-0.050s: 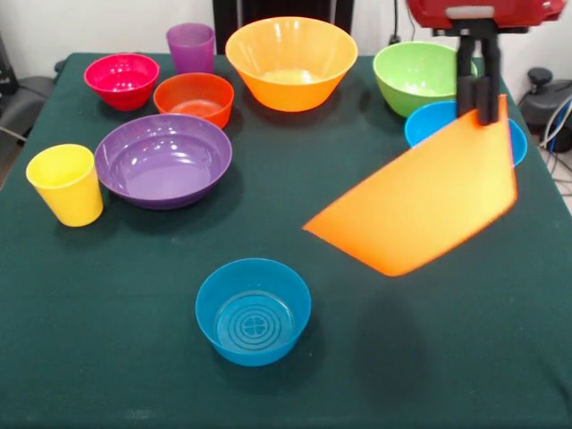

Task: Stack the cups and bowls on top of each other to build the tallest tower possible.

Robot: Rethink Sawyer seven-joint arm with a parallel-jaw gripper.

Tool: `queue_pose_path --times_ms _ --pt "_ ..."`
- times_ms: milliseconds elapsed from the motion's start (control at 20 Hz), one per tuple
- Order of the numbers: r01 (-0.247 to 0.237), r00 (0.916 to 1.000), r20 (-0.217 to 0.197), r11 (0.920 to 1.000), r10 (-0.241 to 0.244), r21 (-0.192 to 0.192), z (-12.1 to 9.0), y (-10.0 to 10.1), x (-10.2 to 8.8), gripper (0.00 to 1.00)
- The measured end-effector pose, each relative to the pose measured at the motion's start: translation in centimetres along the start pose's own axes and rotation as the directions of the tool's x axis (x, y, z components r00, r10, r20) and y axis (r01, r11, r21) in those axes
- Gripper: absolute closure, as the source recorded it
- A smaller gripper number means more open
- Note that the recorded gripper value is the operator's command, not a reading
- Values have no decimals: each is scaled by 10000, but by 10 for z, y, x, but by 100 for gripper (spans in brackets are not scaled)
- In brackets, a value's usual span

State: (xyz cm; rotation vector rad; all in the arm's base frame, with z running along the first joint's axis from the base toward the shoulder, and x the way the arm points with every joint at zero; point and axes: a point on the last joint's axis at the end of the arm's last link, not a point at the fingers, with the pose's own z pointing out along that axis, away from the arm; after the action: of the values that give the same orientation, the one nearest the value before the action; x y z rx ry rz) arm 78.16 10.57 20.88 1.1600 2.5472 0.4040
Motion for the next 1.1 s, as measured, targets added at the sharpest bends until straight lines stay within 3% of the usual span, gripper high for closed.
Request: queue_pose_path --times_ms 200,250,450,550,650,700,900,1000,1050,1100 --pt "-43 9999 -156 9991 36 -432 3 13 2 100" --pt "-183 9993 -350 9962 153 -850 6 23 1 100" --pt "-588 9963 -715 9845 475 -1652 10 38 -8 100" --pt "-1128 9897 -1138 9641 874 -2404 15 48 -20 100" --pt "-1383 9851 -1365 9536 1046 -2674 18 50 -25 100" --pt "-1759 9765 -1736 9369 1274 -3021 23 53 -32 100" --pt "-2240 9612 -2328 9118 1483 -3440 32 52 -39 100" --pt "-2518 9490 -2753 8953 1539 -3675 39 49 -43 100" --pt "-2774 9361 -3154 8785 1559 -3890 45 44 -44 100" --pt "-2865 9308 -3310 8720 1552 -3969 47 42 -45 100"
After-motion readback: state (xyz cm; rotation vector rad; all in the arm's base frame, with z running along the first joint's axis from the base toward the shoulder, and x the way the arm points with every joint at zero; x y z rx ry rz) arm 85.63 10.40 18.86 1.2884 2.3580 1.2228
